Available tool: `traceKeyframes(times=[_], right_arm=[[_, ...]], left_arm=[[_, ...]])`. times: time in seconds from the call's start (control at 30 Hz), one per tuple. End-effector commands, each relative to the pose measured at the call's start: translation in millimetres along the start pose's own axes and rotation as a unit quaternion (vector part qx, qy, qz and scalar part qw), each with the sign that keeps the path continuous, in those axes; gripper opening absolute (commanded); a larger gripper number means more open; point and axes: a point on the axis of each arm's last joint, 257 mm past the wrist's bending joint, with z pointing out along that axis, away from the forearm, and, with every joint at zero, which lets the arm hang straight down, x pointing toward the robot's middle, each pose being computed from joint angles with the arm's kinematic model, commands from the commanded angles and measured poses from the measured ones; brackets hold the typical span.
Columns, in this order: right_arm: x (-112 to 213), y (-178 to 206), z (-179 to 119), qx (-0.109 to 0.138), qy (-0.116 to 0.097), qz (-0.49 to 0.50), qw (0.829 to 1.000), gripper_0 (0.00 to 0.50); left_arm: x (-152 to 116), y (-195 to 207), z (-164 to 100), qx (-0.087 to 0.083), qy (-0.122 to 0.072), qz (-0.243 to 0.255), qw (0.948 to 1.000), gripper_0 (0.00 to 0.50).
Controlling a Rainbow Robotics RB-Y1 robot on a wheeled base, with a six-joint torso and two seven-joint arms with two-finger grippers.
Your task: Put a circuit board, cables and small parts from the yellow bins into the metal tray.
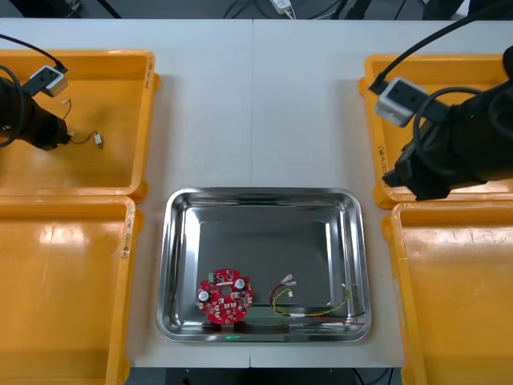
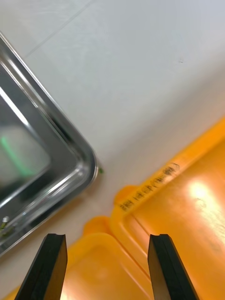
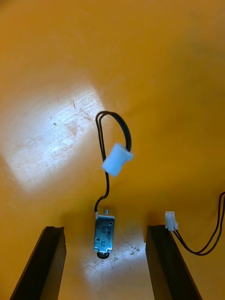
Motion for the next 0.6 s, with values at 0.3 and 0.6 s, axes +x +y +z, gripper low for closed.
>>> traceKeyframes(times=[0.3,0.6], right_arm=[[2,-121,-52,0.076,0.007,0.052,0.996,0.5],[40,-190,-65,0.117,0.043,0.082,0.989,0.5]], left_arm=[[-3,1,7,0.007,-0.024,0.043,0.9988,0.5],[-3,1,7,0.009,-0.025,0.041,0.9988,0.114]])
